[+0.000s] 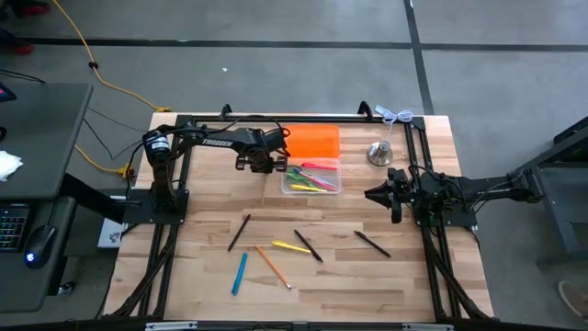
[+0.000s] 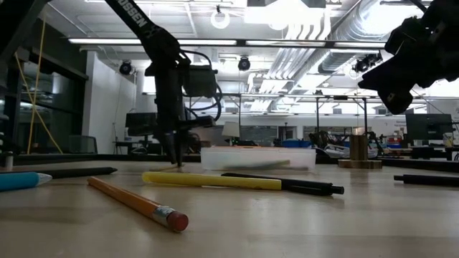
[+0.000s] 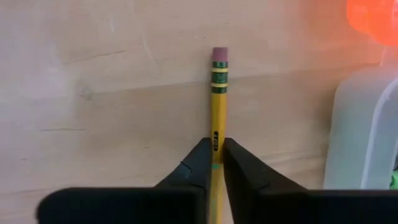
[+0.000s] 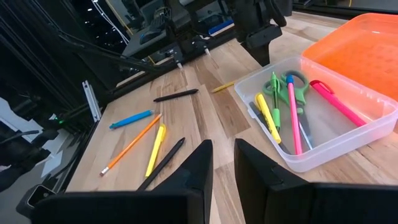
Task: Pick & place school supplies into a supply box
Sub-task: Put the yellow pencil into the supply box
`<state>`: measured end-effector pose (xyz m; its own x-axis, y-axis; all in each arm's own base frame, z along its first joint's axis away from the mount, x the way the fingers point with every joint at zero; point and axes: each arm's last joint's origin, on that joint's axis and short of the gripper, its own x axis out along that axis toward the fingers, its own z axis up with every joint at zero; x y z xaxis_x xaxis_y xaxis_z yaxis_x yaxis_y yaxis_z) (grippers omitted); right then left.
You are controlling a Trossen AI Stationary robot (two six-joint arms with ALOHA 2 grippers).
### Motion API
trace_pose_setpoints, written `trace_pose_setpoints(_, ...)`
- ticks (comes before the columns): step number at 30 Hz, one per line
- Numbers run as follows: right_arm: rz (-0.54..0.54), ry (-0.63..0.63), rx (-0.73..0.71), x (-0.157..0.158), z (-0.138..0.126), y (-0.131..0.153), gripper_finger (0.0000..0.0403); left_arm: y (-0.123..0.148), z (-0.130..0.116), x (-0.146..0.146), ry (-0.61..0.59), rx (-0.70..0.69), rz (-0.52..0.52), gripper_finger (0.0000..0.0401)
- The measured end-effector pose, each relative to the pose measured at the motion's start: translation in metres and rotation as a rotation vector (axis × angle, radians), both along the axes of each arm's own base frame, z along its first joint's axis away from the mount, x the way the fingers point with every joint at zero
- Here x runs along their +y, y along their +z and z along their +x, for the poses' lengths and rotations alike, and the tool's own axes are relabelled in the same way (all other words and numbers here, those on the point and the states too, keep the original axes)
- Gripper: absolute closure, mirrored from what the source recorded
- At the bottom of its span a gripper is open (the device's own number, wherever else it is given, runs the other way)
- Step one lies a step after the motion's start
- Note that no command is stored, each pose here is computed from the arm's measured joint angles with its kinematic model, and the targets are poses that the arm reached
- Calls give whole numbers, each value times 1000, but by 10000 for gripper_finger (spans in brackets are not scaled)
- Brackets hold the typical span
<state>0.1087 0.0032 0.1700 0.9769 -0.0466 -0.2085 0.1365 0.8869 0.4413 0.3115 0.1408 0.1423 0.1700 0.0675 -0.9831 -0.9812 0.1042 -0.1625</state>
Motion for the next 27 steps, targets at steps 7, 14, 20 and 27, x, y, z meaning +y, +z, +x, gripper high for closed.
trace_pose_setpoints(7,3,-1,0,0,0,0,359,0,-1,0,-48,15,4,378)
trace_pose_setpoints(14,6,-5,-1,0,0,0,359,-1,-4,-1,-59,62,7,358)
trace_pose_setpoints(20,6,-5,-1,0,0,0,359,7,0,1,-104,80,29,364)
trace_pose_setpoints(27,4,-14,-1,0,0,0,359,11,-2,2,-114,135,47,363)
